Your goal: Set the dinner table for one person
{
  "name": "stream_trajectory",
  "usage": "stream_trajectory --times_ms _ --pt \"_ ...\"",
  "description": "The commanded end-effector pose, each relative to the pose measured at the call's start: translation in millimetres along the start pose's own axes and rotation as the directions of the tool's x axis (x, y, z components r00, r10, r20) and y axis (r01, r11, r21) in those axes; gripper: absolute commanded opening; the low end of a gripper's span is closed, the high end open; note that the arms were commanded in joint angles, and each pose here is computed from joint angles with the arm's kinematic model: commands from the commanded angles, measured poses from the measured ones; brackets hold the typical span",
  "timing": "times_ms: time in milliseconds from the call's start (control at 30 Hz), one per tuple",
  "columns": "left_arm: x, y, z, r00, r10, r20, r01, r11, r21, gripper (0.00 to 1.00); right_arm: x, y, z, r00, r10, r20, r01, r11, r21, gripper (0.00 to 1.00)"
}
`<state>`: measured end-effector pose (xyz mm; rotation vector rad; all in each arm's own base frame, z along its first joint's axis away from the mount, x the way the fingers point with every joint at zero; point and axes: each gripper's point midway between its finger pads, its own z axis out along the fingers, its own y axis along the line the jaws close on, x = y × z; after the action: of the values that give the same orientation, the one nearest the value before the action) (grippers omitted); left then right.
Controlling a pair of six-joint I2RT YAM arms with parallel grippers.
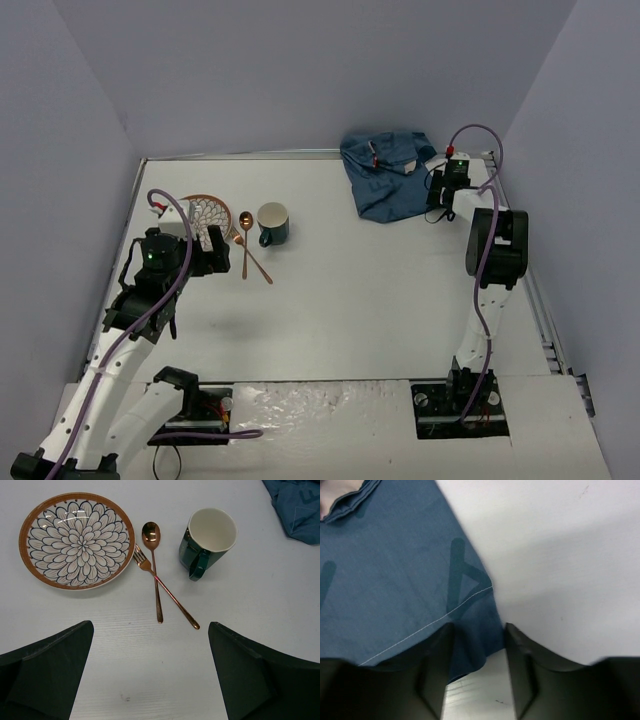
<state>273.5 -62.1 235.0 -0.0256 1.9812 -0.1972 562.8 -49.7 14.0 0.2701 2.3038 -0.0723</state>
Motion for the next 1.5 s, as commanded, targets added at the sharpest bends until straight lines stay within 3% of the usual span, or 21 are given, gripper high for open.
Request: stream_trajectory --times_ms 0,100,333,500,667,833,1000,1133,1300,1467 --pt "-28.0 -4.5 -3.9 0.995 0.003 0.095 -0.004 1.000 0.014 0.97 30.0 11.1 1.5 0.992 0.000 -0.123 -0.004 0.999 -0.036 0.19" --pt "-27.7 -4.9 -3.7 0.996 0.003 0.094 -0.005 1.000 0.017 0.97 17.2 16.5 -1.4 0.994 -0.005 -0.110 -0.001 0.998 -0.055 0.00" --pt "-29.1 -10.5 -0.6 0.996 -0.015 0.087 0.012 0.999 0.039 0.97 -87.3 59.3 -74.1 0.992 -0.069 0.102 0.078 0.993 -0.083 0.00" --pt "-46.0 -26.4 -8.0 0.996 -0.063 0.064 0.057 0.993 0.099 0.97 -207.3 110.6 -198.1 0.920 -0.055 0.388 0.116 0.984 -0.136 0.00" --pt "-56.6 -40.6 -13.3 0.996 -0.083 0.024 0.079 0.985 0.153 0.97 -233.6 117.3 -292.6 0.864 0.013 0.503 0.092 0.979 -0.183 0.00" --pt "-52.6 -53.5 -12.9 0.995 -0.077 -0.060 0.087 0.978 0.189 0.97 -197.7 73.3 -359.6 0.829 0.106 0.548 -0.026 0.988 -0.150 0.00" --pt "-41.3 -82.4 -5.7 0.983 -0.102 -0.151 0.141 0.951 0.275 0.97 -92.1 37.9 -342.5 0.884 0.200 0.422 -0.170 0.980 -0.108 0.00" --pt "-28.0 -109.5 -4.0 0.978 -0.053 -0.201 0.118 0.938 0.325 0.97 12.4 23.0 -325.7 0.938 0.243 0.248 -0.226 0.970 -0.092 0.00" --pt "-25.9 -137.7 5.9 0.978 -0.008 -0.208 0.086 0.926 0.367 0.97 100.5 12.6 -341.6 0.916 0.388 0.105 -0.376 0.919 -0.119 0.00" --pt "-32.5 -173.5 40.1 0.975 0.043 -0.219 0.054 0.908 0.415 0.97 122.2 9.3 -369.6 0.840 0.536 0.083 -0.518 0.838 -0.173 0.00"
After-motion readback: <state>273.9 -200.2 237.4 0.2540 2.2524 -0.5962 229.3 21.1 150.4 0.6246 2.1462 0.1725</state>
